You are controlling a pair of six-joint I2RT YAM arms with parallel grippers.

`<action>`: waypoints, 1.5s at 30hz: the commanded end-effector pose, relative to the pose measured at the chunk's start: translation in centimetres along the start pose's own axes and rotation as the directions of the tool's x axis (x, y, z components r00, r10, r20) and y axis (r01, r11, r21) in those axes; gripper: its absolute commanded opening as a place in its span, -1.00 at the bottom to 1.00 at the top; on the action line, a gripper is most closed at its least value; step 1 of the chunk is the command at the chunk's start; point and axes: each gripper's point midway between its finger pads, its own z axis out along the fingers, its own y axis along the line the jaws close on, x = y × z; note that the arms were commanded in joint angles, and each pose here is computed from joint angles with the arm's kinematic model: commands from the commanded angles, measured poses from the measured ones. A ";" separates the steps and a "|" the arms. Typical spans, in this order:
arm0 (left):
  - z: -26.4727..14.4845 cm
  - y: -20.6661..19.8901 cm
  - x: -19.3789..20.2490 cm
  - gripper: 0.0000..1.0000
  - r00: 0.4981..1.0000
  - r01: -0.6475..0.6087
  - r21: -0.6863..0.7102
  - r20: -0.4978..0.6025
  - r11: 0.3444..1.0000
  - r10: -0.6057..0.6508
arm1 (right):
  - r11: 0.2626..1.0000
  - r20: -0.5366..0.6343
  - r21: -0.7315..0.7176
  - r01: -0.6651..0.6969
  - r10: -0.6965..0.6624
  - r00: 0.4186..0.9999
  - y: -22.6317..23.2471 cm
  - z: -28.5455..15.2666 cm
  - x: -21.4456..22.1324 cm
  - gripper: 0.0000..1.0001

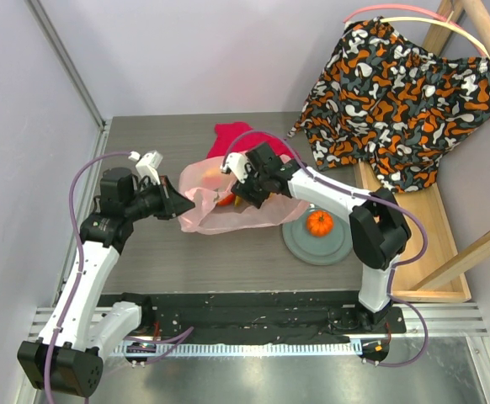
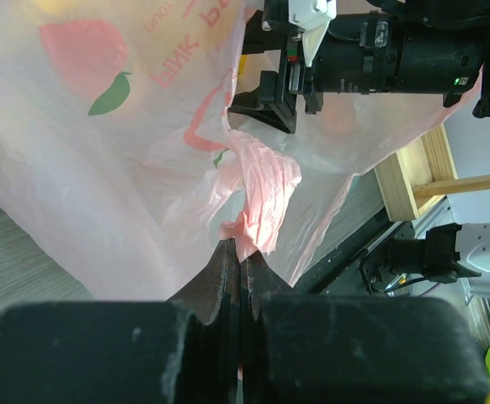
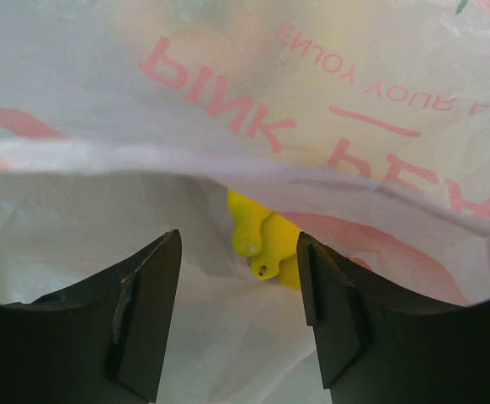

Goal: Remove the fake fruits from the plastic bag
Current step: Take out the fake fruit from the plastic bag.

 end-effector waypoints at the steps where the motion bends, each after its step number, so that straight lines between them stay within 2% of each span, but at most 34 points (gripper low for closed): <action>1: -0.3 -0.4 -1.0 -1.00 0.998 -0.045 0.017 0.045 0.999 0.044 | 1.000 0.017 -0.007 -0.019 0.020 1.000 0.0 0.7 -0.4 0.31; 5: -0.2 -0.4 -1.0 -1.00 0.998 -0.042 0.017 0.044 0.999 0.041 | 0.999 -0.015 -0.006 -0.048 0.048 0.999 -0.5 2.2 1.0 0.32; 8: -0.2 -0.4 -1.2 -1.00 0.998 -0.043 0.016 0.048 0.999 0.043 | 0.998 -0.030 0.013 -0.062 0.062 0.998 -1.4 2.9 1.5 0.25; 11: -0.2 -0.2 -1.3 -1.00 0.998 -0.042 0.009 0.051 0.999 0.041 | 0.998 -0.020 0.024 -0.065 0.066 0.998 -2.3 2.9 1.2 -0.04; 12: -0.2 -0.2 -1.3 -1.00 0.998 -0.042 0.009 0.053 0.999 0.041 | 0.999 0.002 0.013 -0.051 0.051 0.999 -2.4 2.7 0.5 -0.29; 14: -0.2 -0.2 -1.4 -1.00 0.997 -0.043 0.007 0.057 0.999 0.042 | 0.999 0.017 -0.015 -0.037 0.037 0.999 -2.2 1.9 -0.3 -0.54; 15: -0.2 -0.1 -1.4 -1.00 0.998 -0.040 0.005 0.056 0.999 0.040 | 0.999 0.064 -0.035 -0.030 0.032 0.997 -2.1 0.9 -2.0 -0.74; 17: -0.1 0.0 -1.6 -1.00 0.998 -0.039 0.001 0.057 0.999 0.038 | 0.997 0.093 -0.065 -0.034 0.040 0.995 -1.6 -0.6 -3.4 -0.89; 18: -0.1 -0.1 -1.6 -1.00 0.997 -0.041 0.004 0.058 0.999 0.041 | 0.995 0.156 -0.094 -0.027 0.042 0.987 -1.4 -2.3 -5.7 -0.98; 20: 0.1 -0.1 -1.9 -1.00 0.998 -0.037 0.006 0.059 0.999 0.037 | 0.984 0.161 -0.173 -0.046 0.074 0.984 0.2 -4.2 -6.9 -0.98; 23: 0.2 -0.3 -2.6 -1.00 0.997 -0.044 0.009 0.070 0.999 0.043 | 0.961 0.237 -0.273 -0.046 0.113 0.965 2.1 -8.4 -10.0 -0.98; 27: 0.2 -0.5 -4.1 -1.00 0.993 -0.071 0.002 0.094 0.998 0.070 | 0.932 0.268 -0.363 -0.015 0.120 0.956 4.7 -12.3 -11.1 -0.98; 30: 0.4 -0.5 -5.3 -1.00 0.990 -0.094 -0.014 0.107 0.995 0.095 | 0.890 0.235 -0.455 0.027 0.091 0.968 6.5 -14.7 -10.4 -0.98; 31: 0.4 -0.4 -5.6 -1.00 0.988 -0.102 -0.020 0.111 0.995 0.103 | 0.862 0.153 -0.507 0.008 0.082 0.985 7.7 -15.5 -8.5 -0.98; 32: 0.5 -0.2 -6.0 -1.00 0.987 -0.107 -0.035 0.119 0.994 0.111 | 0.847 0.180 -0.525 0.084 0.015 0.984 7.9 -16.5 -8.7 -0.98; 34: 0.6 -0.1 -6.9 -1.00 0.983 -0.126 -0.052 0.128 0.991 0.131 | 0.809 0.104 -0.581 0.090 -0.036 0.994 9.1 -18.2 -6.4 -0.98; 35: 0.7 0.3 -7.3 -1.00 0.981 -0.129 -0.072 0.134 0.989 0.138 | 0.802 0.132 -0.578 0.152 -0.093 0.987 9.0 -19.2 -6.1 -0.98; 36: 0.6 0.1 -7.9 -1.00 0.977 -0.143 -0.079 0.147 0.987 0.154 | 0.790 0.105 -0.594 0.151 -0.110 0.988 9.4 -20.1 -5.1 -0.97; 39: 0.9 0.5 -8.5 -1.00 0.975 -0.151 -0.099 0.148 0.984 0.164 | 0.804 0.143 -0.551 0.221 -0.171 0.975 9.2 -22.8 -4.4 -0.97; 41: 0.9 0.6 -9.0 -1.00 0.972 -0.167 -0.110 0.150 0.980 0.182 | 0.830 0.146 -0.505 0.236 -0.188 0.971 8.7 -24.1 -4.2 -0.97; 45: 1.0 1.0 -9.6 -1.00 0.968 -0.175 -0.133 0.155 0.975 0.195 | 0.928 0.087 -0.288 0.236 -0.220 0.972 5.6 -28.3 -1.3 -0.98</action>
